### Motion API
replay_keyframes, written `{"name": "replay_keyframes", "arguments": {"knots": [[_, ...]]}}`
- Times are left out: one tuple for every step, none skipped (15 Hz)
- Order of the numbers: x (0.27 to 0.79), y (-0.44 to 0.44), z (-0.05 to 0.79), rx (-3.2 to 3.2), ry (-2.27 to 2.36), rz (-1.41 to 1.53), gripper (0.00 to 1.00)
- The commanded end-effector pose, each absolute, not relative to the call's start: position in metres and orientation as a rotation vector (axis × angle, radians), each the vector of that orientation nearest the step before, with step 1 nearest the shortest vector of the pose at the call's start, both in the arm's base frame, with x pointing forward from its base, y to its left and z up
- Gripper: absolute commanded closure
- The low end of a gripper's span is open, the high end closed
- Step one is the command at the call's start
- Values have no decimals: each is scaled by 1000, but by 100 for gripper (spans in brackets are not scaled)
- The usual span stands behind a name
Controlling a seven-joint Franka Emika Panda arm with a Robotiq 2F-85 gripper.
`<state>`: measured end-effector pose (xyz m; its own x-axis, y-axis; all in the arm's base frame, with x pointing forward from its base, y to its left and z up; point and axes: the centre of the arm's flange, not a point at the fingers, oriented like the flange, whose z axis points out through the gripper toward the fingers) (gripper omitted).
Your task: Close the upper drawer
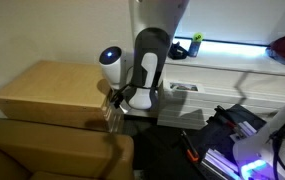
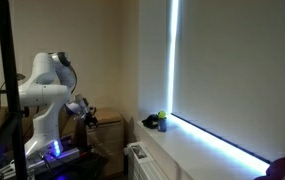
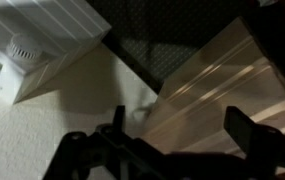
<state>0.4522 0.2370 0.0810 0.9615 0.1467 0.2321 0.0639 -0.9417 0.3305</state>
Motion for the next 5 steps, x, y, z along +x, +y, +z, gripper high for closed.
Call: {"name": "replay_keyframes", "arguments": {"knots": [[456, 186, 104, 2643, 40, 449, 0], [458, 165, 107, 2638, 18, 316, 0], [455, 146, 107, 2625, -30, 260, 0], [462, 179, 101, 2632, 11, 369, 0], [459, 162, 98, 2616, -14, 325, 0]]}}
